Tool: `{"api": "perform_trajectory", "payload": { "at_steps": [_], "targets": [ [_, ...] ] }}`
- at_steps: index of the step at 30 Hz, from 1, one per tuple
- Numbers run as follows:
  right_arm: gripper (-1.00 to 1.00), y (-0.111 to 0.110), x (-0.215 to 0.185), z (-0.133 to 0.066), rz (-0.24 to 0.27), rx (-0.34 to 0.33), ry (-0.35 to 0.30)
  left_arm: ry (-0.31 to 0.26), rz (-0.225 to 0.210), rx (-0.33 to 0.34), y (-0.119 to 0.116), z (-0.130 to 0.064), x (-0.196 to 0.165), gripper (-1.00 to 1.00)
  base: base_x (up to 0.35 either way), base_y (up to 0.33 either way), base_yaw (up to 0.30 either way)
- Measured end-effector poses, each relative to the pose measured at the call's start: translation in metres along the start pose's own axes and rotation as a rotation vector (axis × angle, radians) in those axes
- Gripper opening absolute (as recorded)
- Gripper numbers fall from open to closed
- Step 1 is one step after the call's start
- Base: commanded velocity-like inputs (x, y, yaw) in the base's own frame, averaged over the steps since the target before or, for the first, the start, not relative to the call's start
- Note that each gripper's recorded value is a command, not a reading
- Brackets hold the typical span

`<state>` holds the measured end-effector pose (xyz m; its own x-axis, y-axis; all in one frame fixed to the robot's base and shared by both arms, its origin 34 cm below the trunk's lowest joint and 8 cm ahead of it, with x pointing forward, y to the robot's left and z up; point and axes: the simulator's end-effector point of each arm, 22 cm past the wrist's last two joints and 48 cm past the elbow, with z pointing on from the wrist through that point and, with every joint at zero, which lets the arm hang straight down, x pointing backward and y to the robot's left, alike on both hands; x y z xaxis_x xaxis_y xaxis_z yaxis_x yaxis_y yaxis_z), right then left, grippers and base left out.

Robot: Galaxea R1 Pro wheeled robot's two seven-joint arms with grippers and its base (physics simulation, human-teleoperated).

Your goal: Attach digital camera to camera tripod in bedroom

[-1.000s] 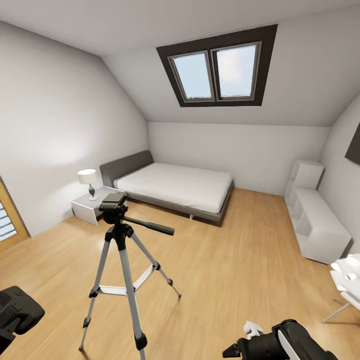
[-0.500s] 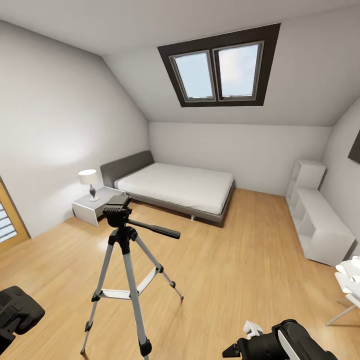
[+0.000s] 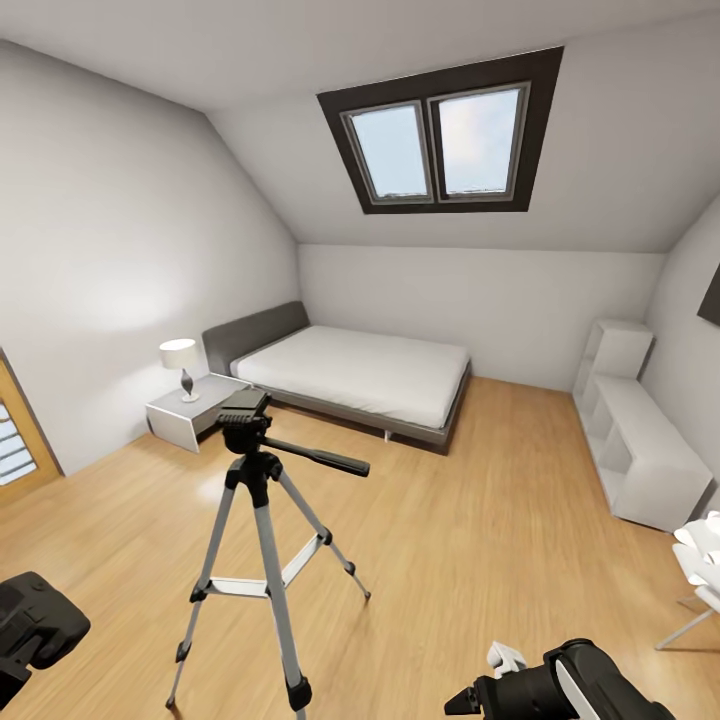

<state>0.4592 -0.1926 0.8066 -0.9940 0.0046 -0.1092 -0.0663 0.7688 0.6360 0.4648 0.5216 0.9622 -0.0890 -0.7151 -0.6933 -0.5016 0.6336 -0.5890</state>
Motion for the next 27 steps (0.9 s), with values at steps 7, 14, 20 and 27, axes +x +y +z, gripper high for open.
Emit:
{"api": "perform_trajectory", "payload": {
  "at_steps": [7,14,20,27],
  "targets": [
    [1.00,0.0000,0.0000,0.0000,0.000,0.000,0.000,0.002,-0.001,-0.002,0.0006,0.0002,0.0012,-1.00,-0.002,0.006,0.000],
    [1.00,0.0000,0.0000,0.0000,0.000,0.000,0.000,0.003,-0.001,0.000,0.0005,0.0003,0.0015,-1.00,0.001,0.002,0.000],
    [1.00,-0.0001,0.0002,-0.0001,0.000,0.000,0.000,0.005,0.000,0.001,0.0001,0.0004,0.0015,-1.00,0.079,0.096,-0.089],
    [1.00,-0.0002,0.0002,-0.0002,0.001,0.000,0.001,0.006,0.001,0.004,-0.0014,0.0010,0.0029,-1.00,0.041,0.047,-0.117]
  ]
}}
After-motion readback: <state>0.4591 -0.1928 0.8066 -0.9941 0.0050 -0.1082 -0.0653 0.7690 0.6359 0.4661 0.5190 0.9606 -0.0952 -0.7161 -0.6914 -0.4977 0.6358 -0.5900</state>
